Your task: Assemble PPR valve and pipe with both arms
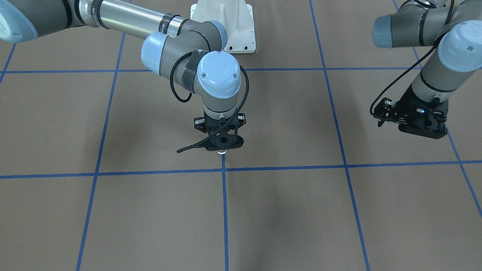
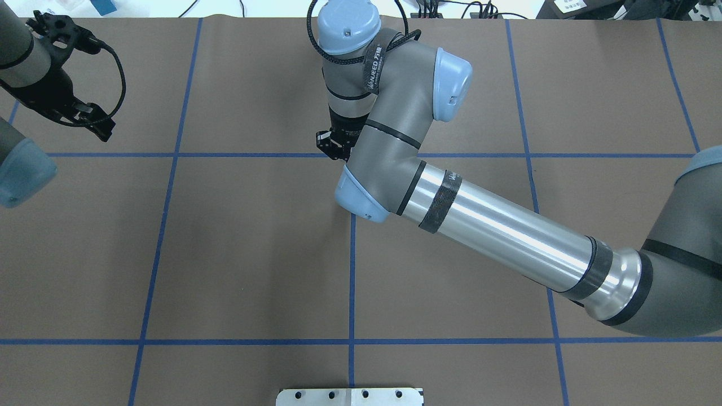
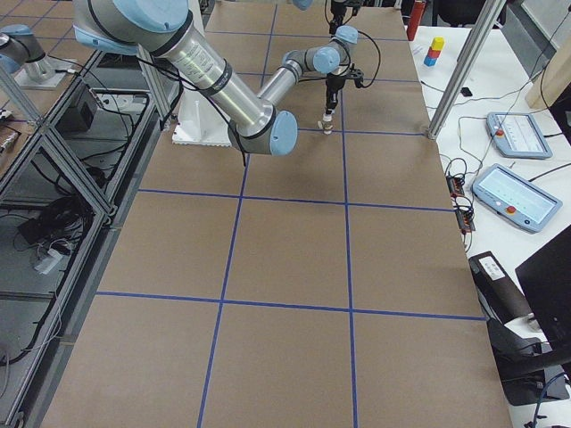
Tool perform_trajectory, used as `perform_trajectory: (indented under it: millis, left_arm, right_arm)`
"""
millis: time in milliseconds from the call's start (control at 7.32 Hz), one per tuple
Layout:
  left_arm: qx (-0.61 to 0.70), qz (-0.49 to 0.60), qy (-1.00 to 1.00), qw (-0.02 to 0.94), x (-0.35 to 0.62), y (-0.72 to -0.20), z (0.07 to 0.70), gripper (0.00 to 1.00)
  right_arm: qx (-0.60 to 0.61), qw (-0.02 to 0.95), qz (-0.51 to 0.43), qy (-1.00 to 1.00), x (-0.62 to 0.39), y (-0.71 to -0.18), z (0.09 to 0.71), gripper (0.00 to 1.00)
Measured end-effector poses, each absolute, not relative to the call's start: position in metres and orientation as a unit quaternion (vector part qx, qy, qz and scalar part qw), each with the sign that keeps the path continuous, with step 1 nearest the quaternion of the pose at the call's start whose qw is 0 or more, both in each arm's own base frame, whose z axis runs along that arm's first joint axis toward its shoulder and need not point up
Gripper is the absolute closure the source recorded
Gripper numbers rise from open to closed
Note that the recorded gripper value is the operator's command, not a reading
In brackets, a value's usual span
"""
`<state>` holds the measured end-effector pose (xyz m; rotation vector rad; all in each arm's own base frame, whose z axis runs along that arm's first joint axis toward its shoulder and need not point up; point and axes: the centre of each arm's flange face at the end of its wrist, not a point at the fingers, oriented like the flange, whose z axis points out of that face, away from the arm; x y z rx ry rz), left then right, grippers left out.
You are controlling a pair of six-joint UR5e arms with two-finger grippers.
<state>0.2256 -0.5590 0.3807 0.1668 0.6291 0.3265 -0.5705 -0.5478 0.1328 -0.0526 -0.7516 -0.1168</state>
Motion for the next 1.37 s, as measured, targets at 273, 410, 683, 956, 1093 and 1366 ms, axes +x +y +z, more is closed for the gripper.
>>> perform_trajectory:
  millis: [273,410,683,956,1093,1366]
  left_arm:
    - [0.082,0.160,0.308,0.934,0.2256,-0.5590,0.3807,0.00]
    - [0.081,0.159,0.308,0.935,0.2256,-0.5589,0.3807,0.00]
    - [0.082,0.159,0.308,0.934,0.2254,-0.5586,0.3797,0.00]
    - [0.082,0.158,0.308,0.934,0.2254,-0.5585,0.3794,0.00]
    - [0.082,0.158,0.308,0.934,0.2254,-0.5586,0.3792,0.00]
    - [0.082,0.158,0.308,0.934,0.2255,-0.5588,0.3797,0.00]
  right_arm:
    - [-0.026,0.928,-0.057,-0.367,-0.5703,-0.5480,0.1330,0.64]
    - [-0.026,0.928,-0.057,-0.367,-0.5704,-0.5480,0.1330,0.62]
    - [-0.025,0.928,-0.057,-0.367,-0.5706,-0.5478,0.1329,0.60]
    - [-0.020,0.926,-0.058,-0.374,-0.5712,-0.5482,0.1358,0.57]
    - [-0.018,0.925,-0.058,-0.376,-0.5714,-0.5483,0.1380,0.57]
    - [-0.017,0.924,-0.057,-0.378,-0.5712,-0.5482,0.1387,0.57]
